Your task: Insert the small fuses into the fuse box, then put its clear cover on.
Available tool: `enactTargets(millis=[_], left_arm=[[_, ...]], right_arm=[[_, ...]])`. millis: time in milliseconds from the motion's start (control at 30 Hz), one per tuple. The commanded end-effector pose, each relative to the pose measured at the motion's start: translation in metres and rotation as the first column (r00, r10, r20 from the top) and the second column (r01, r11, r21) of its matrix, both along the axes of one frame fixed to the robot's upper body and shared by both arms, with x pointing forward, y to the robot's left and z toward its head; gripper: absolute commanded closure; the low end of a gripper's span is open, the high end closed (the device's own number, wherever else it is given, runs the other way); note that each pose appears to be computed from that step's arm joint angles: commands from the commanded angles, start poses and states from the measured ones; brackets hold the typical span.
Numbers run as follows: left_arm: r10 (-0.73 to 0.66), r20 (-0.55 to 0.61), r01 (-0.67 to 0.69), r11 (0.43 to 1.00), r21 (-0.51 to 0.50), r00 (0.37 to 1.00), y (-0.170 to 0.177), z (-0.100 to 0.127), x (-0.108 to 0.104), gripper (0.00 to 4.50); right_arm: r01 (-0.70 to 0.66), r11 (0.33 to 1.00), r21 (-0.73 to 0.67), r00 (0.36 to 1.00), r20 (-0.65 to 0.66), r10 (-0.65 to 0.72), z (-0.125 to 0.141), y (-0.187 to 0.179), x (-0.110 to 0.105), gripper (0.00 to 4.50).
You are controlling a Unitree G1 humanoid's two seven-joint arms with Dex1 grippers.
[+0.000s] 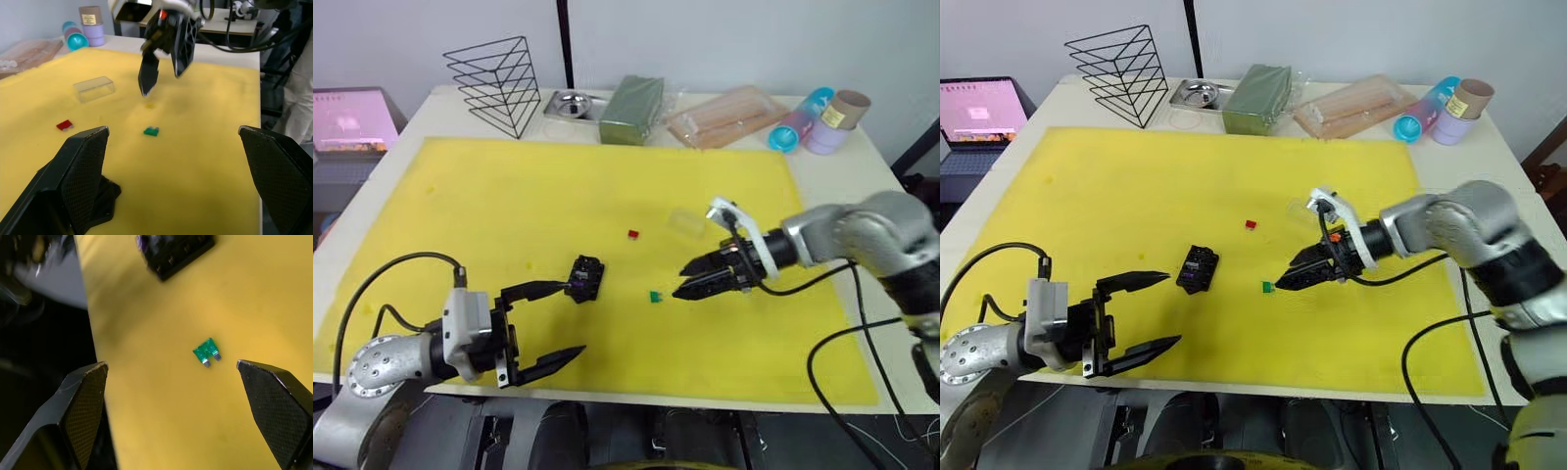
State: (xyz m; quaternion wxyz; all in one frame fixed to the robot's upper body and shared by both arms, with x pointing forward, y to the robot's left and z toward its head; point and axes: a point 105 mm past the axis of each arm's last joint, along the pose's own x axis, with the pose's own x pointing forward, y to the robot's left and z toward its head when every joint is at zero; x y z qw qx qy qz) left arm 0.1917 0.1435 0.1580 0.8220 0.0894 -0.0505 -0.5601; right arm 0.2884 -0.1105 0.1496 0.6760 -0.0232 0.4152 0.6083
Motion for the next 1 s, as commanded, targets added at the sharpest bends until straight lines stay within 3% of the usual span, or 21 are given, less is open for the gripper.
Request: enactTargets(millis=[33, 133, 367, 1000], left_arm=[[-0.017, 0.024, 0.017, 1.0, 0.004, 1.0, -0.003, 0.004, -0.004, 0.0], [-0.011, 0.02, 0.011, 1.0, 0.001, 1.0, -0.005, 0.005, -0.006, 0.0], [0.004, 0.013, -0.004, 1.0, 0.005, 1.0, -0.005, 0.004, -0.007, 0.0], [-0.015, 0.02, 0.014, 1.0, 0.024, 1.0, -0.006, 0.002, -0.009, 0.0]], right_arm=[[-0.124, 0.989, -0.076, 0.99, 0.053, 0.128, -0.005, -0.002, 0.013, 0.41], [-0.191, 0.973, -0.13, 0.976, 0.081, 0.202, -0.011, 0.0, 0.024, 1.24], [-0.25, 0.959, -0.137, 0.964, 0.06, 0.26, -0.009, 0.007, 0.032, 1.24], [-0.29, 0.953, -0.089, 0.957, -0.022, 0.289, -0.007, 0.027, 0.027, 1.24]])
